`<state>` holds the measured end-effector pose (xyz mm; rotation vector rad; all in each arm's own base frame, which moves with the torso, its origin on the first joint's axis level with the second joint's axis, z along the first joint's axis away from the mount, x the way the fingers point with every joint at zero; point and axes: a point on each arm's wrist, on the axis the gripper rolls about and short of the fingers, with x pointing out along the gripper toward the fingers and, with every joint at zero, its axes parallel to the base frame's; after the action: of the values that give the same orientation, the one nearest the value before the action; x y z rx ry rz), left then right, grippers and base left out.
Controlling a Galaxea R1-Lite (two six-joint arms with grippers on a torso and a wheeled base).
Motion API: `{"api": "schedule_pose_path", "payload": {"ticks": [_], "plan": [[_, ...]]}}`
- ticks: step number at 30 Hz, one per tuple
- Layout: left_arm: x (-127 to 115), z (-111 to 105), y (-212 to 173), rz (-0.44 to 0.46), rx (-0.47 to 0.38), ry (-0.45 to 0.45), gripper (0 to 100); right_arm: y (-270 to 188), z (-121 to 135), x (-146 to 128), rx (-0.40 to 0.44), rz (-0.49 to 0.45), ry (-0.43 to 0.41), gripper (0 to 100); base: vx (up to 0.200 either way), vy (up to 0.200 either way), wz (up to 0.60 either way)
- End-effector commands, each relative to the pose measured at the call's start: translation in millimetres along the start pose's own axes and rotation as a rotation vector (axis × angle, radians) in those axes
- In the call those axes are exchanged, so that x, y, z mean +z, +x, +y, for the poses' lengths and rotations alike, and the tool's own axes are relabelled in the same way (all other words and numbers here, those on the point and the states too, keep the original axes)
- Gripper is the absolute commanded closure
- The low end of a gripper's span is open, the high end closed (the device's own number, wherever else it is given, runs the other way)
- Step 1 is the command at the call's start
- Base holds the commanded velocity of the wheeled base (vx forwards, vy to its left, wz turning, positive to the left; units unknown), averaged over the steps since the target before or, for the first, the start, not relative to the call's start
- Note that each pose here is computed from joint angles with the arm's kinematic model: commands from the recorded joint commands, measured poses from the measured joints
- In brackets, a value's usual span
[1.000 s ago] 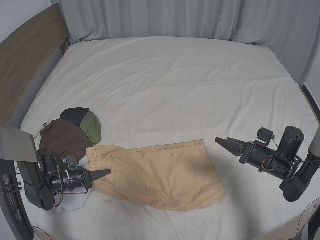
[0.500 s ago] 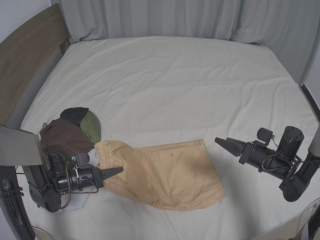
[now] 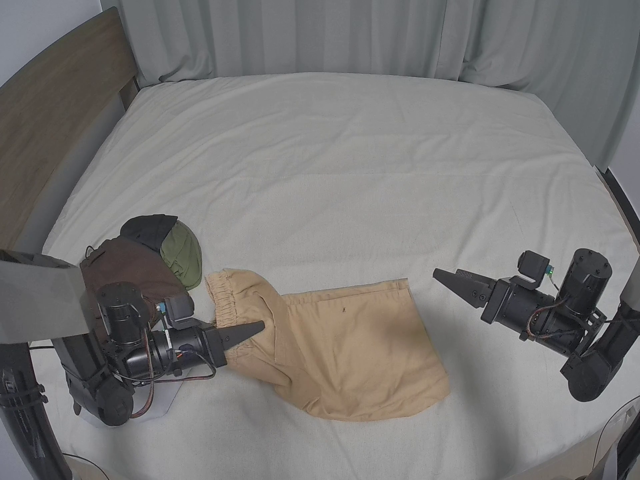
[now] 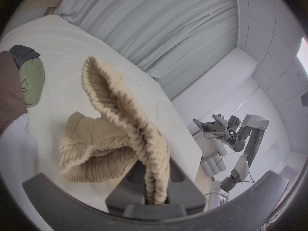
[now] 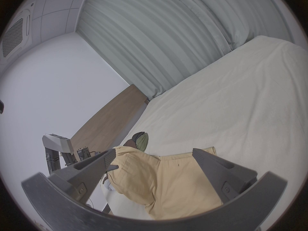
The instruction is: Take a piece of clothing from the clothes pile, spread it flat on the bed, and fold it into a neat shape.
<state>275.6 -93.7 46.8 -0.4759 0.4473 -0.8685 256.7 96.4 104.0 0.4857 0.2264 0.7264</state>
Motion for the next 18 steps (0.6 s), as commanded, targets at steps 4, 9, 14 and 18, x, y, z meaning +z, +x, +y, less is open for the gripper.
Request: {"api": "schedule_pose_path", "payload": {"ticks": [4, 9, 14, 18], "plan": [[4.5, -15.6, 20.1, -0.009, -0.069, -0.022, 100, -2.7, 1.9, 5.4, 0.004, -0.020, -0.008, 0, 0.000, 0.000, 0.00], [2.6, -22.9, 30.3, 0.001, -0.102, -0.040, 100, -4.8, 1.7, 10.7, 0.001, -0.041, -0.015, 0, 0.000, 0.000, 0.00], [-1.9, -22.0, 37.2, 0.018, -0.111, -0.044, 100, -4.6, 1.8, 11.0, 0.002, -0.042, -0.016, 0, 0.000, 0.000, 0.00], [-12.6, -22.2, 49.7, 0.061, -0.134, -0.107, 100, -4.4, 2.1, 10.8, 0.003, -0.041, -0.014, 0, 0.000, 0.000, 0.00]]}}
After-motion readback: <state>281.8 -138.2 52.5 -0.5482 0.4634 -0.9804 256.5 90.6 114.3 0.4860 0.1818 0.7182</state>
